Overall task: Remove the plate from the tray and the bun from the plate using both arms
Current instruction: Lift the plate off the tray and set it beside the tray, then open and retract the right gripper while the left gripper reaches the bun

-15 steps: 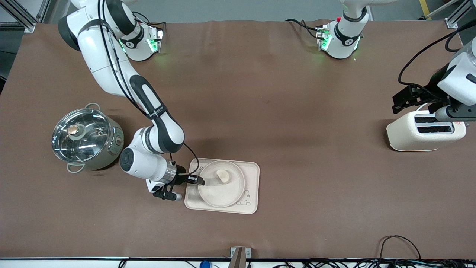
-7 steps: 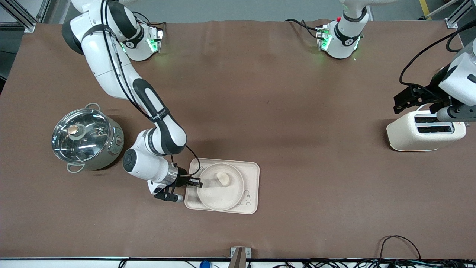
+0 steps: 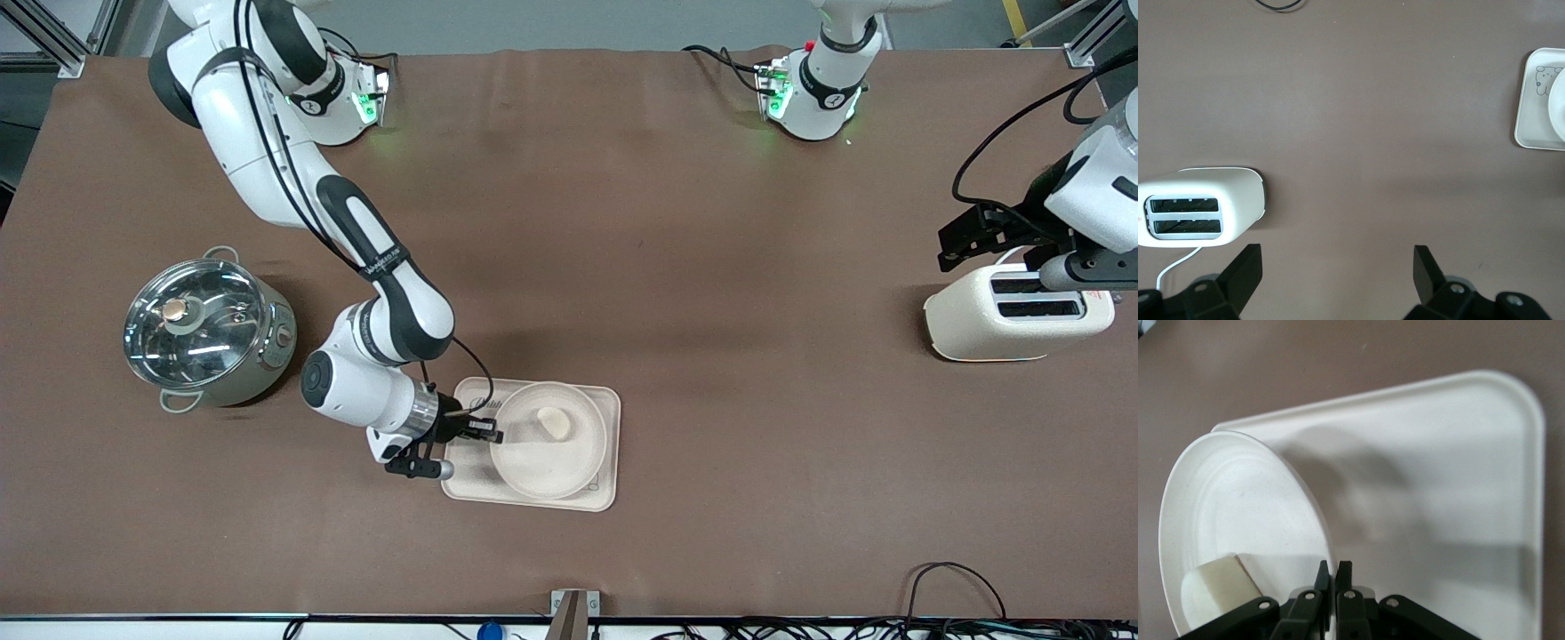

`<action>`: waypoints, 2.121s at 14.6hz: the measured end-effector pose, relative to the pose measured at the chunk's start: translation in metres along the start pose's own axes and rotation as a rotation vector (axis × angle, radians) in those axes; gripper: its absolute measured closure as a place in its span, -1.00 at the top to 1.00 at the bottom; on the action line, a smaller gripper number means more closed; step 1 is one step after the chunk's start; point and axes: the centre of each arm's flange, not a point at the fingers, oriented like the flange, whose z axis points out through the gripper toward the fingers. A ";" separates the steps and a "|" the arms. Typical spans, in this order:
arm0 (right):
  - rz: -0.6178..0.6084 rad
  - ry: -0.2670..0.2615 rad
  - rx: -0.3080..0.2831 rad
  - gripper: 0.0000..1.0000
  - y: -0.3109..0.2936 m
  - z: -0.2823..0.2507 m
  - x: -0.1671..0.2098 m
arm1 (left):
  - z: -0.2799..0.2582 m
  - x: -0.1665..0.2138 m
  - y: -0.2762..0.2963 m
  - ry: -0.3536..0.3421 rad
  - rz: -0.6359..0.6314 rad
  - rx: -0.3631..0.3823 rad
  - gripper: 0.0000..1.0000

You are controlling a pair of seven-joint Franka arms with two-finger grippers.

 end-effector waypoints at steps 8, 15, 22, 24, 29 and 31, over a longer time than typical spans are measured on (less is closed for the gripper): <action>-0.089 -0.138 -0.036 -0.89 -0.020 -0.004 -0.140 | 0.001 0.000 0.000 -0.002 0.001 0.000 1.00; -0.164 -0.107 -0.078 -0.83 0.050 0.003 -0.190 | 0.001 0.000 0.002 -0.002 0.004 0.000 1.00; -0.094 -0.073 -0.023 0.60 0.043 -0.010 -0.181 | 0.004 0.002 0.004 -0.008 0.010 -0.001 1.00; -0.086 -0.074 0.002 0.97 0.040 -0.036 -0.162 | 0.011 0.004 0.010 -0.015 0.024 -0.004 1.00; -0.124 -0.163 -0.046 1.00 0.085 -0.152 -0.076 | 0.087 0.034 0.078 -0.065 0.129 -0.026 1.00; -0.159 -0.195 -0.110 1.00 0.098 -0.197 -0.055 | 0.124 0.047 0.117 -0.050 0.166 -0.044 1.00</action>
